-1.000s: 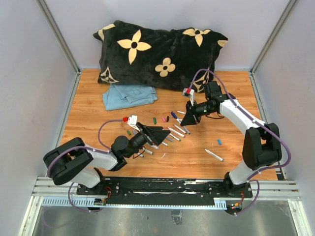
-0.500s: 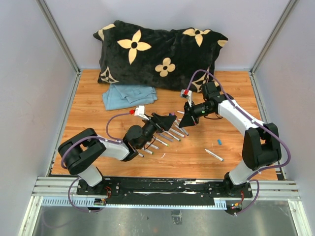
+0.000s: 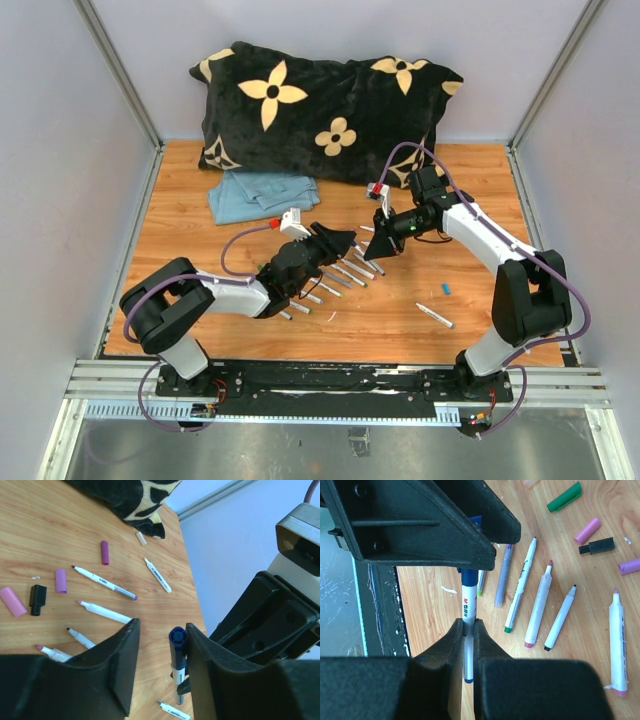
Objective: Open the pen caps
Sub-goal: Open the pen cap from the pen.
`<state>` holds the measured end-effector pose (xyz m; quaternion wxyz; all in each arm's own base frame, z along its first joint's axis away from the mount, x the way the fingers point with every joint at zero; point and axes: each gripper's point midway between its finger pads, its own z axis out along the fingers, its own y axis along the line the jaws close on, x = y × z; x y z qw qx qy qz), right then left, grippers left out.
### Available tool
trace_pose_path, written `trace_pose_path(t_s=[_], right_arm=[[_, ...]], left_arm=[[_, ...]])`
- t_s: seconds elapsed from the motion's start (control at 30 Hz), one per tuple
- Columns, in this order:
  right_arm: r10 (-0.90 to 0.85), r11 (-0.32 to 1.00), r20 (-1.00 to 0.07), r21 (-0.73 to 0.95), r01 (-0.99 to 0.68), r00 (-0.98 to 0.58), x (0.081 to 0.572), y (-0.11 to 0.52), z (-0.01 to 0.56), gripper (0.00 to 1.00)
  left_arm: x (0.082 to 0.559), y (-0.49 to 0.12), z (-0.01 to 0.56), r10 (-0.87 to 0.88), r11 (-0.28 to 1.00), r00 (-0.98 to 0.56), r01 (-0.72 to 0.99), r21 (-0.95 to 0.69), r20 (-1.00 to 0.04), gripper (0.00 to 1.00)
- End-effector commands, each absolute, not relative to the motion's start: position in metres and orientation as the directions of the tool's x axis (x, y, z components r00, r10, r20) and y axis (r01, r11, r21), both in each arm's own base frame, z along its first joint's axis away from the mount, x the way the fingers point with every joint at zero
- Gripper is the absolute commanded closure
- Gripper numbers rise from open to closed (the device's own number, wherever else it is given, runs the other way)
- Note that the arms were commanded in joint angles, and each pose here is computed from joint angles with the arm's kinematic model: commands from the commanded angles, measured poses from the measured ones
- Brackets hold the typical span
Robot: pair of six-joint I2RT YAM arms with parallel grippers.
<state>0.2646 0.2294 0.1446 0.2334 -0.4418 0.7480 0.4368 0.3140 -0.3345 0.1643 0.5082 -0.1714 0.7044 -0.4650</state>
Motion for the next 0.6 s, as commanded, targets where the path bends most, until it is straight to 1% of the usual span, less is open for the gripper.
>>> trace_pose_path(t_s=[0.0,0.07,0.13,0.2,0.23,0.27,0.4,0.43,0.47,0.5,0.57], right_arm=[[-0.486,0.191,-0.738,0.432,-0.882,-0.467,0.256,0.238,0.146,0.99],[-0.490,0.189,-0.736,0.433,-0.881,-0.467,0.255,0.239,0.144,0.99],[-0.495,0.188,-0.733,0.434,-0.881,-0.467,0.254,0.240,0.143,0.99],[-0.500,0.184,-0.730,0.437,-0.881,-0.467,0.253,0.241,0.142,0.99],[-0.499,0.183,-0.732,0.434,-0.882,-0.464,0.253,0.242,0.143,0.99],[-0.500,0.181,-0.732,0.434,-0.883,-0.463,0.252,0.242,0.143,0.99],[-0.498,0.179,-0.735,0.433,-0.884,-0.460,0.252,0.243,0.144,0.99],[-0.497,0.181,-0.735,0.431,-0.884,-0.460,0.252,0.243,0.145,0.96],[-0.498,0.185,-0.733,0.432,-0.883,-0.463,0.252,0.242,0.145,0.83],[-0.496,0.189,-0.734,0.431,-0.882,-0.465,0.253,0.242,0.145,0.75],[-0.497,0.191,-0.730,0.435,-0.880,-0.469,0.252,0.243,0.143,0.63]], left_arm=[[0.317,-0.340,0.168,-0.720,0.488,-0.438,0.233,-0.841,-0.538,0.59],[0.315,-0.342,0.172,-0.720,0.473,-0.443,0.248,-0.845,-0.534,0.67],[0.313,-0.342,0.176,-0.723,0.458,-0.446,0.263,-0.849,-0.528,0.82],[0.310,-0.343,0.181,-0.725,0.439,-0.452,0.277,-0.855,-0.519,0.93],[0.309,-0.344,0.183,-0.726,0.431,-0.456,0.282,-0.857,-0.515,0.97],[0.307,-0.344,0.185,-0.727,0.423,-0.458,0.286,-0.860,-0.511,0.99],[0.302,-0.342,0.195,-0.736,0.390,-0.460,0.310,-0.867,-0.496,1.00],[0.301,-0.341,0.196,-0.738,0.385,-0.459,0.316,-0.867,-0.495,1.00],[0.299,-0.340,0.198,-0.738,0.379,-0.459,0.323,-0.867,-0.494,1.00],[0.298,-0.339,0.201,-0.742,0.369,-0.457,0.333,-0.868,-0.491,1.00],[0.294,-0.338,0.207,-0.743,0.355,-0.456,0.353,-0.865,-0.491,1.00]])
